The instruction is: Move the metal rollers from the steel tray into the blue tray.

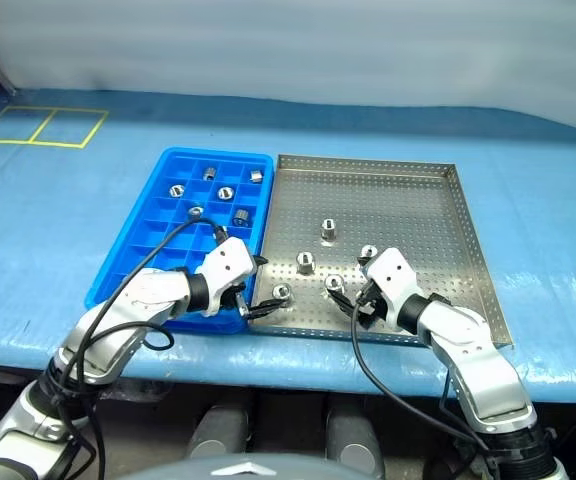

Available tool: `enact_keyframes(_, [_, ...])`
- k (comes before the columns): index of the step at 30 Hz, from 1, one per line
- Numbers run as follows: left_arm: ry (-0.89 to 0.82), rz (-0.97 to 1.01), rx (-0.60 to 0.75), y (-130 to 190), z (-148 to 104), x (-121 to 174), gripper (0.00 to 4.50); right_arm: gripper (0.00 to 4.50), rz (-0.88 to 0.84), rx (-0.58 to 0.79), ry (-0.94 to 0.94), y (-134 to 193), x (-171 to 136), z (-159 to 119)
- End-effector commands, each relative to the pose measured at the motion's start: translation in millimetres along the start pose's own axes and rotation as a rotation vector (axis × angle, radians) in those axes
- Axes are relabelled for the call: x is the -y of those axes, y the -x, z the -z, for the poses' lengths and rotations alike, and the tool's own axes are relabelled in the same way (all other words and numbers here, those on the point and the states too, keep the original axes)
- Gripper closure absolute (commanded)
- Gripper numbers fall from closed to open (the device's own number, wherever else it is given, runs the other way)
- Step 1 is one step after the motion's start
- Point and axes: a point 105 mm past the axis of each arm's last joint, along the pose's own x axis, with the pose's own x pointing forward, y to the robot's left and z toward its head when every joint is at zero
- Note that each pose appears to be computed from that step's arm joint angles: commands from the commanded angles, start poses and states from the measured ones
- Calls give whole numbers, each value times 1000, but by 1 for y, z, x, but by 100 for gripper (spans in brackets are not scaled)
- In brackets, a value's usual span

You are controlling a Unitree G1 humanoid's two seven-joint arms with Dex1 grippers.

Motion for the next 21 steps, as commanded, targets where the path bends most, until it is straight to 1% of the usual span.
enact_keyframes(1, [-46, 4, -63, -5, 7, -2, 0, 7, 14, 55, 40, 0, 0, -13])
enact_keyframes(9, [-110, 55, -146, -20, 16, 3, 0, 7, 23, 63, 49, -1, 0, -14])
enact_keyframes(15, [-102, 67, -201, -22, 27, 3, 0, 7, 34, 65, 56, -1, 2, -15])
enact_keyframes(18, [-83, 76, -208, -22, 31, 4, 56, 0, 41, 71, 61, -2, 4, -16])
enact_keyframes(21, [-59, 95, -205, -23, 31, 8, 157, 0, 41, 77, 66, -5, 4, -18])
